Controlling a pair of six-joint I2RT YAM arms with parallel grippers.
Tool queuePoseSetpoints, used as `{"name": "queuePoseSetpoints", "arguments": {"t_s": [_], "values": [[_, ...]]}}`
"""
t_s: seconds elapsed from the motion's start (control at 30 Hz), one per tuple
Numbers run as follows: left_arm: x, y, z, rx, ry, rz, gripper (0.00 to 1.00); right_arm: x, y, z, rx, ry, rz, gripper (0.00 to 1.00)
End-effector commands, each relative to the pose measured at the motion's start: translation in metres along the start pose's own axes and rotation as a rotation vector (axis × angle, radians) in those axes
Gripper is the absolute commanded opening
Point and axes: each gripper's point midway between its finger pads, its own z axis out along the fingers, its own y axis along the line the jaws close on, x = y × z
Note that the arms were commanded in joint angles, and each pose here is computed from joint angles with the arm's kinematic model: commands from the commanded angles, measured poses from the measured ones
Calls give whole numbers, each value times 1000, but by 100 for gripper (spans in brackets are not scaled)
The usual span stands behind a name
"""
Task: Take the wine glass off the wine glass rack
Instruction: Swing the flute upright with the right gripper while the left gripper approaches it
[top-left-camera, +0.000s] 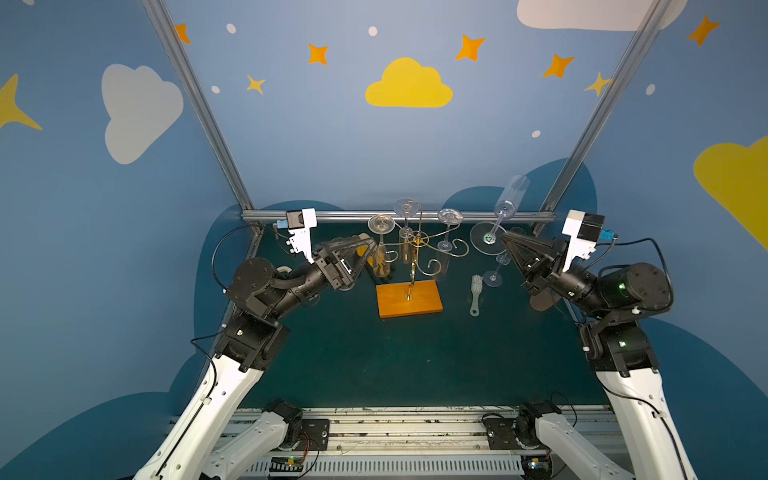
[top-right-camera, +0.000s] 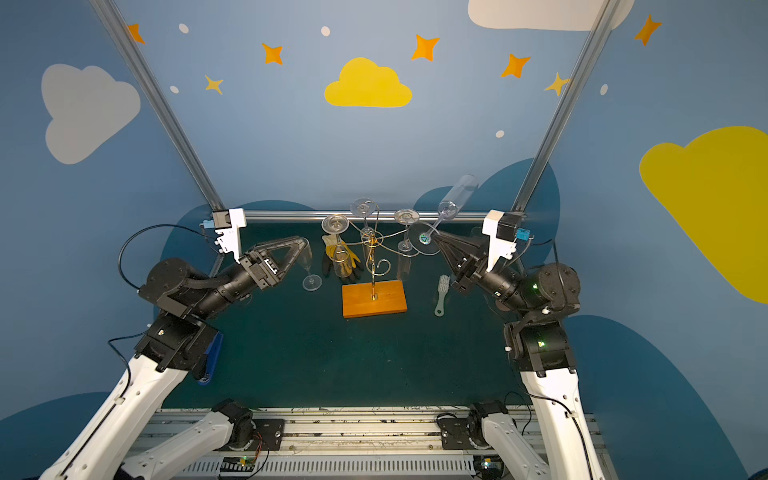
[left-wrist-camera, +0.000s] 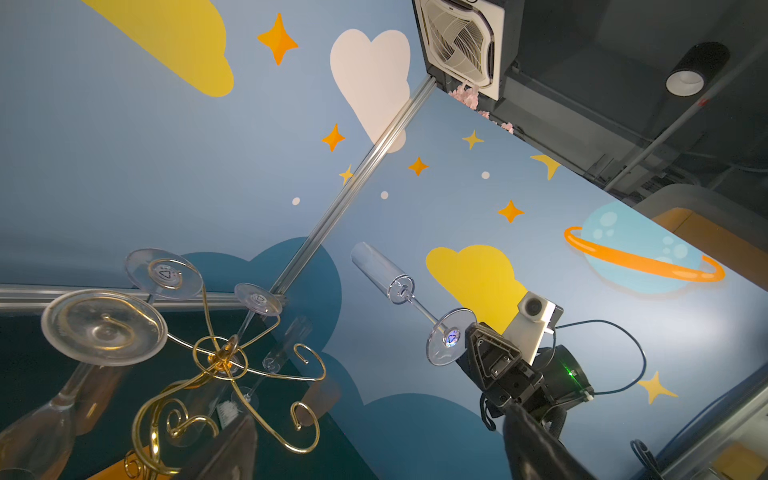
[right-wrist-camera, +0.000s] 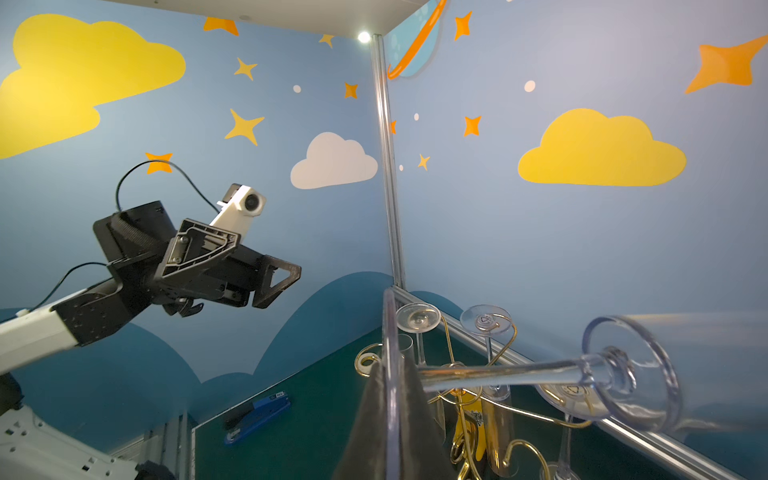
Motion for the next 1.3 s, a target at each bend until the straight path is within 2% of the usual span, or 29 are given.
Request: {"name": "queuePoseSetpoints", "arguments": {"t_s": [0.0, 0.5, 0.87, 1.07, 1.27], "values": [[-3, -13, 0, 67, 10, -36, 91, -10, 20, -3, -67, -37, -139, 0], [6, -23, 12, 152, 114, -118, 91, 0, 56, 1, -223, -55, -370, 0], [20, -34, 24, 252, 233, -165, 90, 22, 94, -3, -411, -94, -595, 0], [45, -43, 37, 303, 332, -162, 88, 36, 110, 5, -508, -91, -637, 0], [64, -48, 46, 327, 380, -154, 85, 48, 122, 14, -558, -89, -651, 0]]}}
